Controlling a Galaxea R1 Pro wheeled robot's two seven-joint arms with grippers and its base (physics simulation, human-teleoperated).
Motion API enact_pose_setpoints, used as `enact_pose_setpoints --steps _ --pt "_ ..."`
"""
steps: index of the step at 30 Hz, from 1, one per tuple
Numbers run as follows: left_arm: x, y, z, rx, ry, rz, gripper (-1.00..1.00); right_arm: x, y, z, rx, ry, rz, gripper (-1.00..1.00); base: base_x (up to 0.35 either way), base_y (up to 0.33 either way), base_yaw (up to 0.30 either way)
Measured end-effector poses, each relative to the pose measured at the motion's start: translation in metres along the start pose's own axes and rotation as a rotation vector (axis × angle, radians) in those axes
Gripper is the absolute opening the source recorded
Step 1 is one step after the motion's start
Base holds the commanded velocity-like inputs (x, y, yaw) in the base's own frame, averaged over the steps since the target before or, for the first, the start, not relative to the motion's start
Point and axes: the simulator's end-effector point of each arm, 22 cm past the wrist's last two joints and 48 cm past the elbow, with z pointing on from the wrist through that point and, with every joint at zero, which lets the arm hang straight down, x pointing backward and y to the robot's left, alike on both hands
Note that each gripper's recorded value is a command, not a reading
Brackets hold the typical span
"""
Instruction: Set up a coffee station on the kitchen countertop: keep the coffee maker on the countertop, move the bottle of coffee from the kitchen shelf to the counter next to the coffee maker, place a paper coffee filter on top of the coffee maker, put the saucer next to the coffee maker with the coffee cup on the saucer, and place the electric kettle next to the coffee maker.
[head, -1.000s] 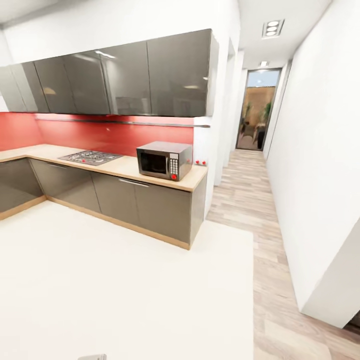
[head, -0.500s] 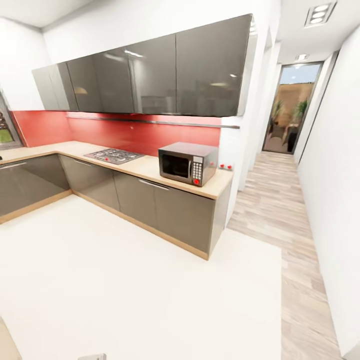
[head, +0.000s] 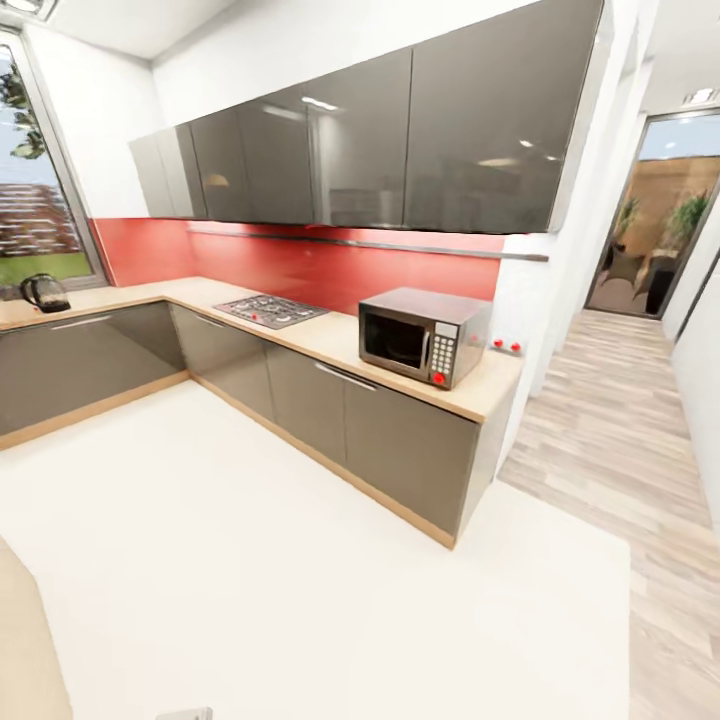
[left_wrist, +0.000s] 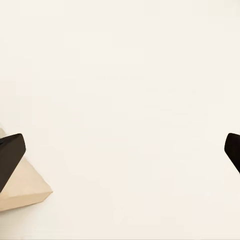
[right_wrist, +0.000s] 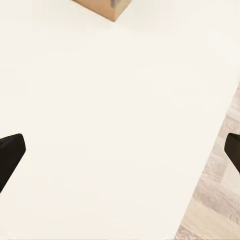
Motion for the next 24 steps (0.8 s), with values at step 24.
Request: enact_pose_setpoints --steps 24 --pt "0.0055 0.0000 0.0004 0.000 0.012 0.003 1.00 0.0052 -0.0003 -0.0001 0.001 0.012 -0.001 1.00 0.339 -0.002 0.275"
